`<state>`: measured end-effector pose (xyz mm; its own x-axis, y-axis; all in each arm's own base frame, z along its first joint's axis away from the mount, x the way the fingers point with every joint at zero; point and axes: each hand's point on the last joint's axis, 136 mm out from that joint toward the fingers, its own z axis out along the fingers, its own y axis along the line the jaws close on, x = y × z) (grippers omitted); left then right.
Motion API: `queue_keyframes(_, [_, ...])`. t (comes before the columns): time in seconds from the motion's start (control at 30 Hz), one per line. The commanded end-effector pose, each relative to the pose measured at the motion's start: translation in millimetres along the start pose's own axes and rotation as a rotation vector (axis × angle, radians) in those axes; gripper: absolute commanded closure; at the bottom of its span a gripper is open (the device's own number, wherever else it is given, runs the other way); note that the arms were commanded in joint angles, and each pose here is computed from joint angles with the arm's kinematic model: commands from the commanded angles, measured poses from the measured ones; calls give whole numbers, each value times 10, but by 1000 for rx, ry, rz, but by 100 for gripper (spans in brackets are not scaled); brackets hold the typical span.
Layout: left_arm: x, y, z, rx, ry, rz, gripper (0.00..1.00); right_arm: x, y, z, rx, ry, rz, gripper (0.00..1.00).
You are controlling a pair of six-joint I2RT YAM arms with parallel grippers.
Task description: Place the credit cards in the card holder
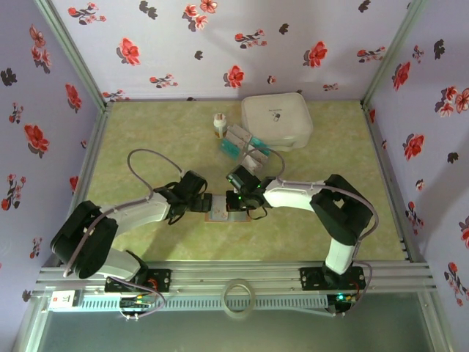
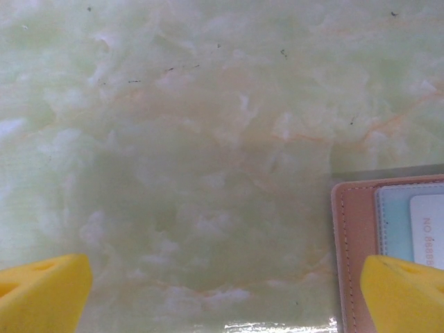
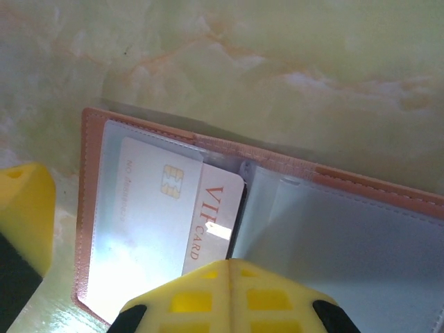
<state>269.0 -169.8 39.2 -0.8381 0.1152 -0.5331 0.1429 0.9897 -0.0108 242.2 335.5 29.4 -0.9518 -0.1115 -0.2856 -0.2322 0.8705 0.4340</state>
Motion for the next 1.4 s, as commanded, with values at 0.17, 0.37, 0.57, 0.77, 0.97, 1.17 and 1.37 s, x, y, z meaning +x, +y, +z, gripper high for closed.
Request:
queue_keyframes(0.17, [89,-13,50,1,16,27,0,-36,86,79,-29,3,11,98])
queue_keyframes(0.37, [88,-13,45,2,13,23,1,-45,141,105,-41,6,8,98])
queue_keyframes(0.57, [62,-16,22,5,6,17,0,-57,189,114,-52,6,6,98])
queue_keyframes(0.77, [6,138,-55,-73,-1,-27,0,-52,197,123,-53,10,5,98])
queue_keyframes(0.97, [23,319,-60,-147,22,-57,0,-52,190,116,-50,8,5,98])
queue_keyframes(1.17, [71,343,-8,-155,41,-49,0,-47,205,113,-52,11,0,97])
queue_keyframes(1.37, [131,285,76,-125,56,-41,0,-44,226,120,-56,19,-3,98])
